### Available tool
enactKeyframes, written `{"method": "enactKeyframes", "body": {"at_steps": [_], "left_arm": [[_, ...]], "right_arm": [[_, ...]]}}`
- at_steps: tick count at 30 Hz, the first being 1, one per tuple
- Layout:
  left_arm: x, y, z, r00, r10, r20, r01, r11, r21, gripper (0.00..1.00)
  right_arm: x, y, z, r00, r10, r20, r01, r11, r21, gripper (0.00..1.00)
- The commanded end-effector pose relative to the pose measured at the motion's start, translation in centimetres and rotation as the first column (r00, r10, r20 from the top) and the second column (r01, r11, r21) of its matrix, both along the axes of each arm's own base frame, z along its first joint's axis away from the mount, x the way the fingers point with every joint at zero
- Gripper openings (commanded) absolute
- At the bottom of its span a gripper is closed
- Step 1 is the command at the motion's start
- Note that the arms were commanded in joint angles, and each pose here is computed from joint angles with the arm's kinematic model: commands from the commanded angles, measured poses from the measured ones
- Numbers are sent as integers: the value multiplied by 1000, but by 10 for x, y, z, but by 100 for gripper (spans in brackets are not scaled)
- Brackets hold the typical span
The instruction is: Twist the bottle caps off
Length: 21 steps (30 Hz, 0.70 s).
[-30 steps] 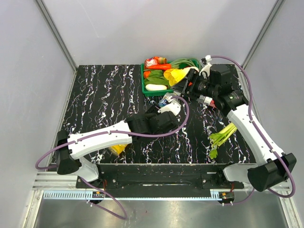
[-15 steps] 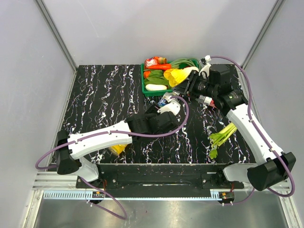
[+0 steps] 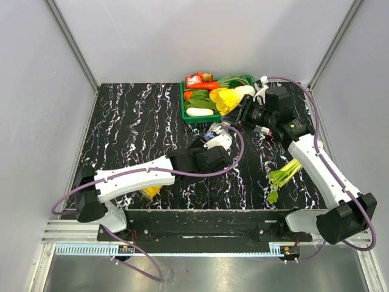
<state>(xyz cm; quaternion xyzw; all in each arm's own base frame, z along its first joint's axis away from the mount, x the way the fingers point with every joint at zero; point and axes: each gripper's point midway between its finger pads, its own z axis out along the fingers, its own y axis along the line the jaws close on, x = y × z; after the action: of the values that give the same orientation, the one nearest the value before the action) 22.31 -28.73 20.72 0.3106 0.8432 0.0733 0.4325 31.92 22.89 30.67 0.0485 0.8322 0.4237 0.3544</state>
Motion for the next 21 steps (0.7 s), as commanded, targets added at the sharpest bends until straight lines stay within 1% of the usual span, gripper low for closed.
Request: {"method": "enactKeyframes", "body": {"at_steps": [1,5,8,12,16,19,21], "left_arm": [[-1,-3,-21,998,-3,-68,1,999,-36,31],[-8,-11,-29,987,-67,-143,47,989,-138,31],[-13,-17,-27,977,-122,-176,84,975,-207,31],[-18,-23,-23,957,-187,-220,110,941,-319,31],[-24,-30,-13,931,-274,-240,143,881,-450,31],[-29,-36,0,908,-355,-224,183,816,-548,31],[-35,-39,9,884,-417,-213,211,761,-614,31]], "right_arm": [[-4,0,21,996,8,87,-10,1000,23,0],[-6,-1,17,996,10,83,-12,1000,20,0],[-6,-1,15,996,11,85,-12,1000,16,0],[-7,-2,14,996,15,91,-16,1000,11,0],[-10,-1,18,992,32,118,-33,999,10,0],[-14,0,24,987,57,152,-60,998,12,0],[-17,1,29,981,76,180,-81,997,16,0]]}}
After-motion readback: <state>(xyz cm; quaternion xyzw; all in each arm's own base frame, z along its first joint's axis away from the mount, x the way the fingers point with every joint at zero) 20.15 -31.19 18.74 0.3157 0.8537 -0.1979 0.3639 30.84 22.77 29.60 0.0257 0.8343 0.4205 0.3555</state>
